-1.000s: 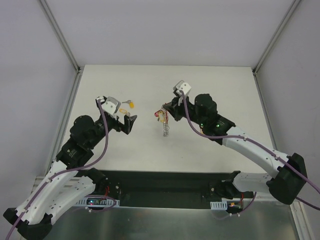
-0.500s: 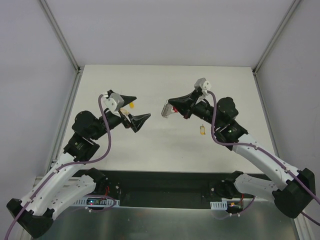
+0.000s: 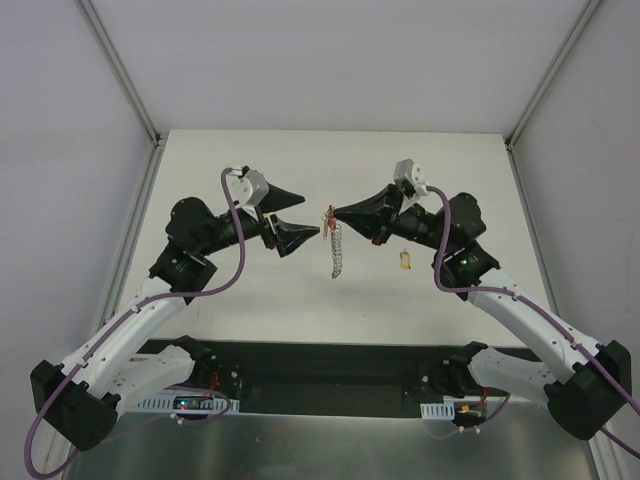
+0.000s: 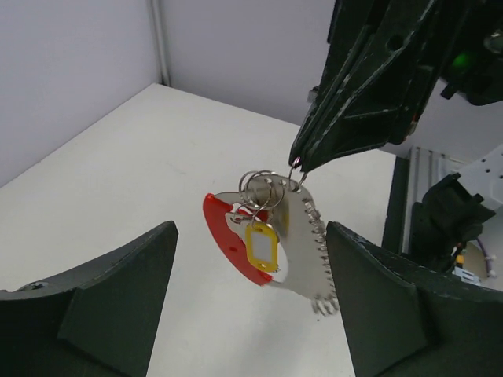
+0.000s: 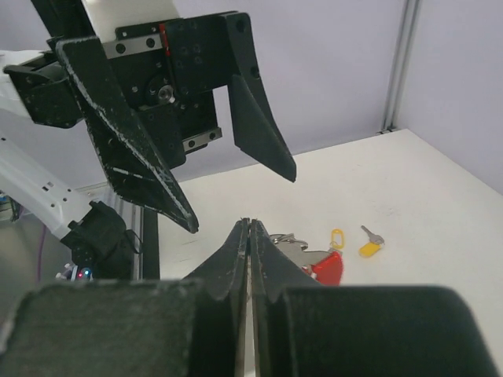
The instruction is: Put the keys on the keyring
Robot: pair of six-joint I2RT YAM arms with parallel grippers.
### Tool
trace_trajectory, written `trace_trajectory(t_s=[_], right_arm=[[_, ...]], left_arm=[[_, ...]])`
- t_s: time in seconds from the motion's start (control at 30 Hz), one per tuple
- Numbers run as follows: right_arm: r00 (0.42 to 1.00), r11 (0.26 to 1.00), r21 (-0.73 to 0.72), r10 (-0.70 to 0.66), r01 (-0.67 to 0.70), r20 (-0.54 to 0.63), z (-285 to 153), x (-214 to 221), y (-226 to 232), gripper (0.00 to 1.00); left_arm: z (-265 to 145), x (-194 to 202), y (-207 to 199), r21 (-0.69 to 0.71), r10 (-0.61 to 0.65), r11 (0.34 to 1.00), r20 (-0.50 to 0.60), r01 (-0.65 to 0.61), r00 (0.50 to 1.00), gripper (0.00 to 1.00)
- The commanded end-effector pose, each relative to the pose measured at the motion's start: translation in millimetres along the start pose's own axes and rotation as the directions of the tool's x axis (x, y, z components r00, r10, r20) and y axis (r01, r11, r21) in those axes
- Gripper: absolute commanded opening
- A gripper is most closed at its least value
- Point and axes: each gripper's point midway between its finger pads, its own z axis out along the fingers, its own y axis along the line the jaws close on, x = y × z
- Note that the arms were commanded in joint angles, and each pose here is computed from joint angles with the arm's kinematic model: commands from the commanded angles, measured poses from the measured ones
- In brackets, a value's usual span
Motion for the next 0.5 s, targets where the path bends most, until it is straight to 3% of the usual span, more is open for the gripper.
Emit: trace_trajectory(t_s=[0.0, 0.3, 0.47], right_arm=[[0.996, 0.991, -0.117, -0.052, 0.061, 0.079, 1.6, -26.0, 19.9, 0.01], [0.997, 0.986, -0.161, -0.043, 0.053, 0.070, 4.7, -23.7, 24.3, 0.01], [0.998, 0.984, -0.177, -0.021, 0.033, 0.066, 6.5, -23.1, 25.7, 0.01]], left_arm=[[5.4, -37.9, -26.1, 0.165, 0.020, 0.986, 0.086, -0.034, 0.996, 0.73], [10.9, -31.1, -29.9, 0.220, -0.002, 0.975, 0.072, -0.014, 0.997, 0.51], [13.2, -28.6, -31.1, 0.243, -0.005, 0.970, 0.062, -0.010, 0.998, 0.46]])
